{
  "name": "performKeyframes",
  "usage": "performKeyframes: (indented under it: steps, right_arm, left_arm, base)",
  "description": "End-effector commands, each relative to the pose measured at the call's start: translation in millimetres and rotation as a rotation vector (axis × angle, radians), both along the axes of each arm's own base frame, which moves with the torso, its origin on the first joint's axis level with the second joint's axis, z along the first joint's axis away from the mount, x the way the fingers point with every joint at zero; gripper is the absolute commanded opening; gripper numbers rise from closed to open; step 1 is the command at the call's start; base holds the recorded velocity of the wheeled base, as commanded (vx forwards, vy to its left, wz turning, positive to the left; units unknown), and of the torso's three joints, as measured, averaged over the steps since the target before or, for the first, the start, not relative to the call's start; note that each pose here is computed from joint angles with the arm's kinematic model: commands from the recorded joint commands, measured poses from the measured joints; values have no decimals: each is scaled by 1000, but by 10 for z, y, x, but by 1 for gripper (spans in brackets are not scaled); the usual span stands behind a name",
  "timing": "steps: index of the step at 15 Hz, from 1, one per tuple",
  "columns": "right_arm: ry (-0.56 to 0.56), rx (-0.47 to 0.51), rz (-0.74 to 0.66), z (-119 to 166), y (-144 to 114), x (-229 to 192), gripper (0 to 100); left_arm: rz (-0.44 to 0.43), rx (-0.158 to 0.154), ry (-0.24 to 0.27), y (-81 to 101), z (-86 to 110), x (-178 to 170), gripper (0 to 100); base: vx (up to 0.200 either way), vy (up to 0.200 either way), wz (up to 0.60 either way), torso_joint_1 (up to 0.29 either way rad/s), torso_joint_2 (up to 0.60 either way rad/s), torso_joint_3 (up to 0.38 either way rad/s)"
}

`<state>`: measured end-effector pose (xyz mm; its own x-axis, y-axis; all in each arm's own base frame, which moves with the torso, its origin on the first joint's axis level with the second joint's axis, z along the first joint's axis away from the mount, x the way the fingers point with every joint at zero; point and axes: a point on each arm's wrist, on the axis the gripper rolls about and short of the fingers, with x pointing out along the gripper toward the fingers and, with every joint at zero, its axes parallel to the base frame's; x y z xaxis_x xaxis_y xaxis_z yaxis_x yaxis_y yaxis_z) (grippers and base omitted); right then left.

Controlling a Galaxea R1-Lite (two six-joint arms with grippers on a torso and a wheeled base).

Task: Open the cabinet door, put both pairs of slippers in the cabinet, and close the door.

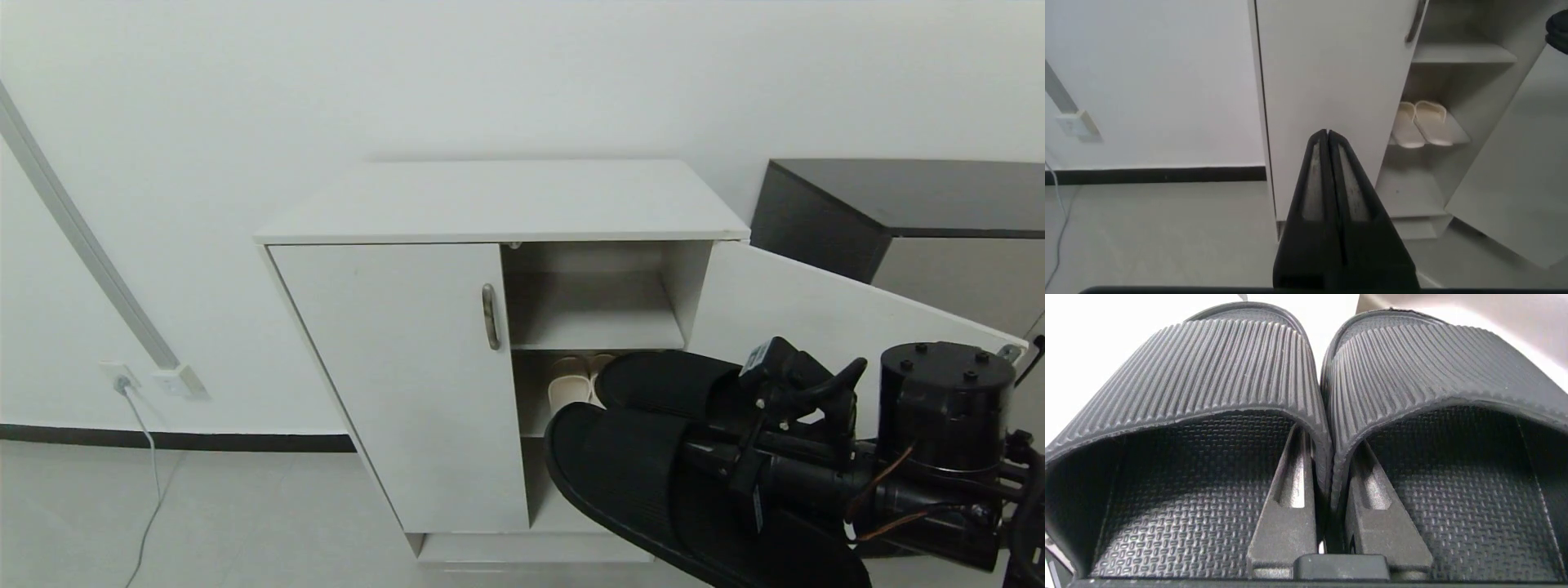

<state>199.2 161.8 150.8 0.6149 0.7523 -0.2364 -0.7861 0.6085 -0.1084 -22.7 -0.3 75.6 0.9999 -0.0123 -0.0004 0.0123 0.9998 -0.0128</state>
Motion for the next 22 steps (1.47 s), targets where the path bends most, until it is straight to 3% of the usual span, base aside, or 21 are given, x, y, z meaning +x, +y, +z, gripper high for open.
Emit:
performKeyframes:
  steps: [1, 14, 22]
  right_arm:
    - [2, -2, 1, -6, 2, -1, 0]
    - [-5, -19, 12, -83, 26, 3, 0]
    - [-20, -8, 9, -115, 31, 12, 0]
  left_arm:
    - [0, -1, 0, 0, 0, 0, 0]
    - [2, -3, -2, 0, 2, 0, 0]
    - [2, -3, -2, 0, 2, 0, 0]
  base:
    - [0, 0, 0, -159, 486, 325]
    - [0, 0, 0, -79, 446, 365]
    - [0, 0, 0, 1, 46, 44]
